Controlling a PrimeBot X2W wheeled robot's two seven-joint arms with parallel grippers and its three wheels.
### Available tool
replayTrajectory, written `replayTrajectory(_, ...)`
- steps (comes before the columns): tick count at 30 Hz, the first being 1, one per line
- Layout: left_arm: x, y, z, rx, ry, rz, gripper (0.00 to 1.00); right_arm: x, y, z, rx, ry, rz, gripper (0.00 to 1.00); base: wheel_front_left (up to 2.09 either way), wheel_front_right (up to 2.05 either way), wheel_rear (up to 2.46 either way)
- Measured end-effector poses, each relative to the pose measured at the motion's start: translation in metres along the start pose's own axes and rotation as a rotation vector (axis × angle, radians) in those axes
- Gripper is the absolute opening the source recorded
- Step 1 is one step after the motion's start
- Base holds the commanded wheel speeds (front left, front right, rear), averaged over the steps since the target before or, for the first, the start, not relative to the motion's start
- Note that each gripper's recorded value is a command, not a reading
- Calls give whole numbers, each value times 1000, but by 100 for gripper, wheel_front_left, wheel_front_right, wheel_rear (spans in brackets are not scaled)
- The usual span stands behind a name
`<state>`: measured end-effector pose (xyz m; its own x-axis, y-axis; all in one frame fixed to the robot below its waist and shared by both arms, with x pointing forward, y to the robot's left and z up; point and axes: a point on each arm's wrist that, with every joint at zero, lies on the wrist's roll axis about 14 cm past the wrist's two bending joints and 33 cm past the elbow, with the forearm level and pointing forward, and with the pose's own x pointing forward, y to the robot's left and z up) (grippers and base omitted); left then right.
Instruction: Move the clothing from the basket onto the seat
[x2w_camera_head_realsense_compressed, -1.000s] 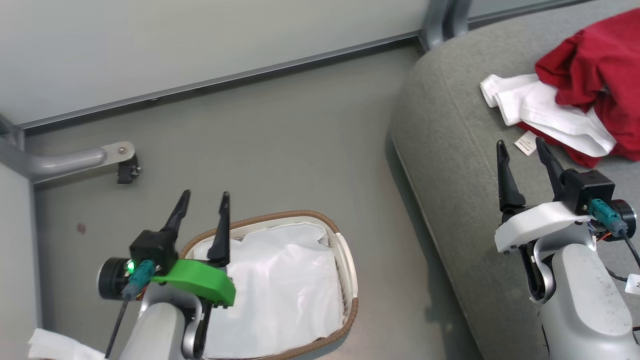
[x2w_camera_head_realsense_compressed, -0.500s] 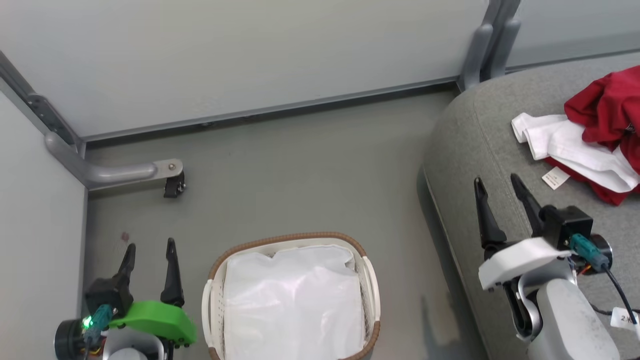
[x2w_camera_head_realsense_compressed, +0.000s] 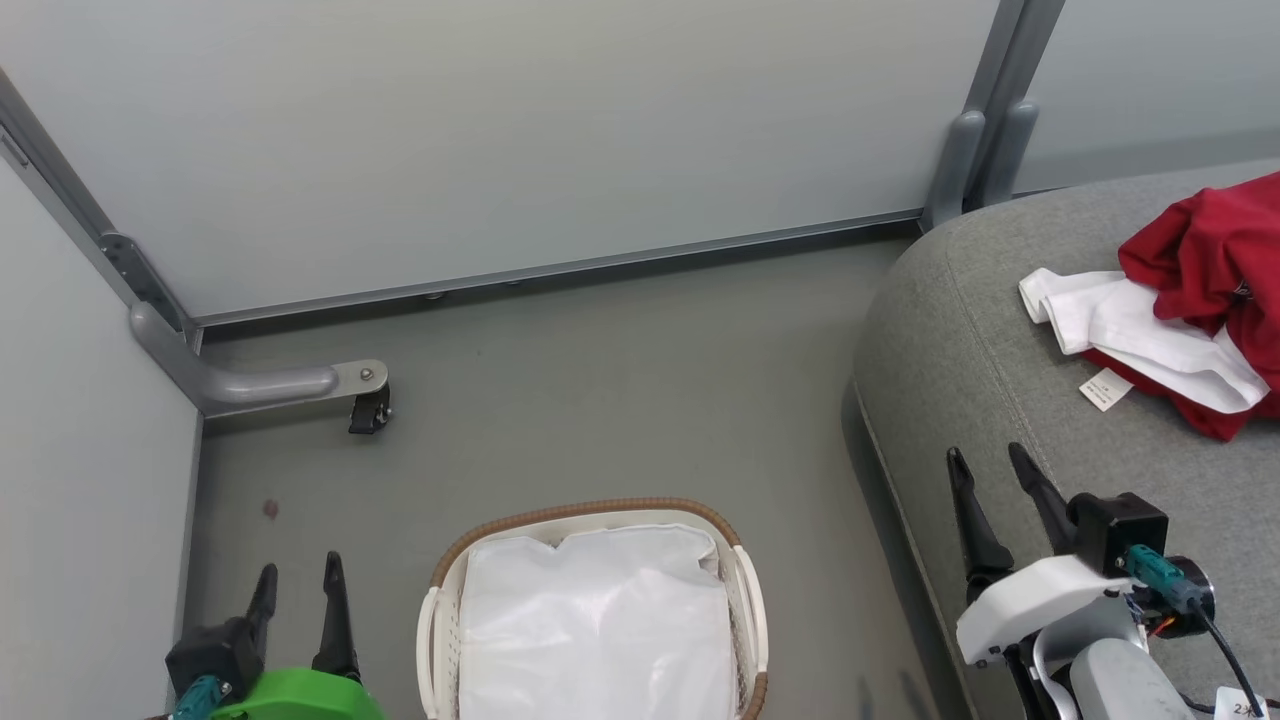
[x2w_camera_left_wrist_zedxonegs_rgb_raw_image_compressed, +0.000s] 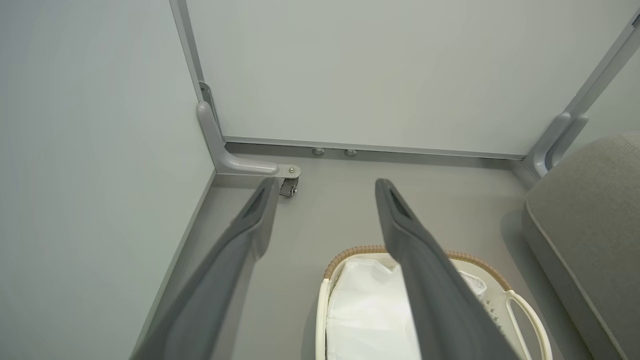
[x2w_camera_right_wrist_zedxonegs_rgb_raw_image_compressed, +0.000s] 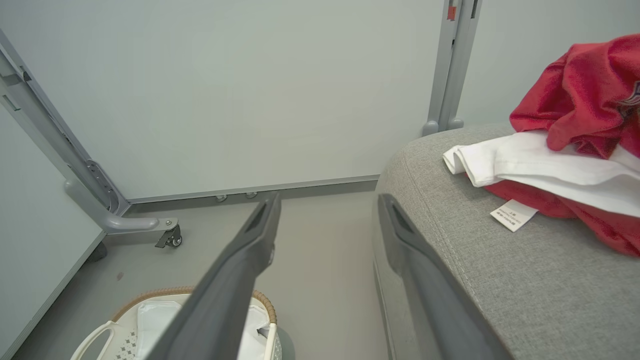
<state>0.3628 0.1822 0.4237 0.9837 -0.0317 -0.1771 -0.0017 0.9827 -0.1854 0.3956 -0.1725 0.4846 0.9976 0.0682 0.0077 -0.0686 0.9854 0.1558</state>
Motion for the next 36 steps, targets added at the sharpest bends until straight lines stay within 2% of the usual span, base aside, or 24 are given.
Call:
replayTrajectory(6, -4, 1, -15, -37, 53, 17, 0, -10, -2, -22, 42, 72, -23, 0, 0, 0, 0)
replayTrajectory(36, 1, 11, 7, -529, 5, 90, 0, -9, -20, -11, 538, 49, -132, 0, 0, 0, 0)
